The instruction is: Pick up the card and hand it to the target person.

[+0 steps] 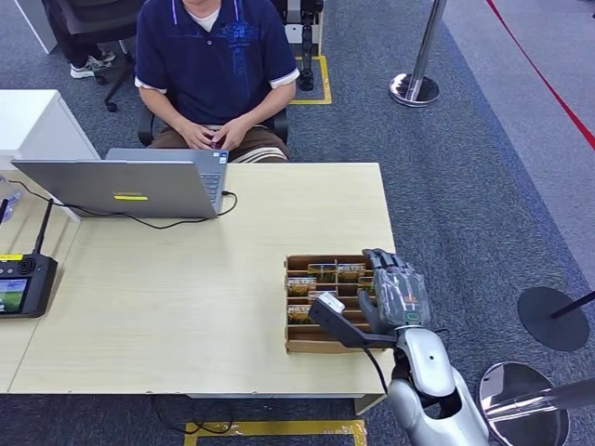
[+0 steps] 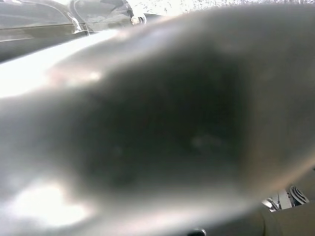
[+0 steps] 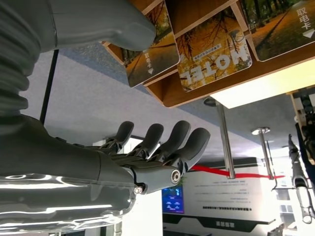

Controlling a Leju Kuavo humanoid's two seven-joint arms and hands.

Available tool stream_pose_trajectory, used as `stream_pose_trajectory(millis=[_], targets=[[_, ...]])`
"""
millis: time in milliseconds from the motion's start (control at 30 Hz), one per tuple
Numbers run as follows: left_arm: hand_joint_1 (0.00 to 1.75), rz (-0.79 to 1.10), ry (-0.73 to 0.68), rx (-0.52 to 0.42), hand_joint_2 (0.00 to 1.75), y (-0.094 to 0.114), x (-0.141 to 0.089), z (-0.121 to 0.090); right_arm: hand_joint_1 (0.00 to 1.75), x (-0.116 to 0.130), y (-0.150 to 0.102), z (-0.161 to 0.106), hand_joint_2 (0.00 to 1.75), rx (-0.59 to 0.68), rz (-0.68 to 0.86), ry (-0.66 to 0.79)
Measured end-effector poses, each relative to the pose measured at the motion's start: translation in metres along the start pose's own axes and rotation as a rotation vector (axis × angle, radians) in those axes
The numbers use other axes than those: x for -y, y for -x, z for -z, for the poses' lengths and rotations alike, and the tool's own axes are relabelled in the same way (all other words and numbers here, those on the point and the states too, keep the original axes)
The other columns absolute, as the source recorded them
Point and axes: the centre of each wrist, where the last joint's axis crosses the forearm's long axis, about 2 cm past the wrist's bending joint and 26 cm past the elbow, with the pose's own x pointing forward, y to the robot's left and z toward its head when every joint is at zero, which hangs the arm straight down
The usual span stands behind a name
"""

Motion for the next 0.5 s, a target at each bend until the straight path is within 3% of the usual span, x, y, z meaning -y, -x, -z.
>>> stream_pose_trajectory(millis=[200,333,500], targets=[[0.00,0.000,0.000,0.000,0.00,0.0000,-0.0002,0.0000,0.69,0.0009,0.0003,0.0022,1.75,0.000,-0.001,0.004],[0.00,0.000,0.000,0.000,0.00,0.0000,-0.0002,0.0000,0.94,0.0015,0.0002,0.0030,1.75,0.000,-0.001,0.007],[0.00,0.000,0.000,0.000,0.00,0.0000,-0.0002,0.0000,1.05,0.0015,0.0002,0.0031,1.75,-0.001,0.001,0.007]])
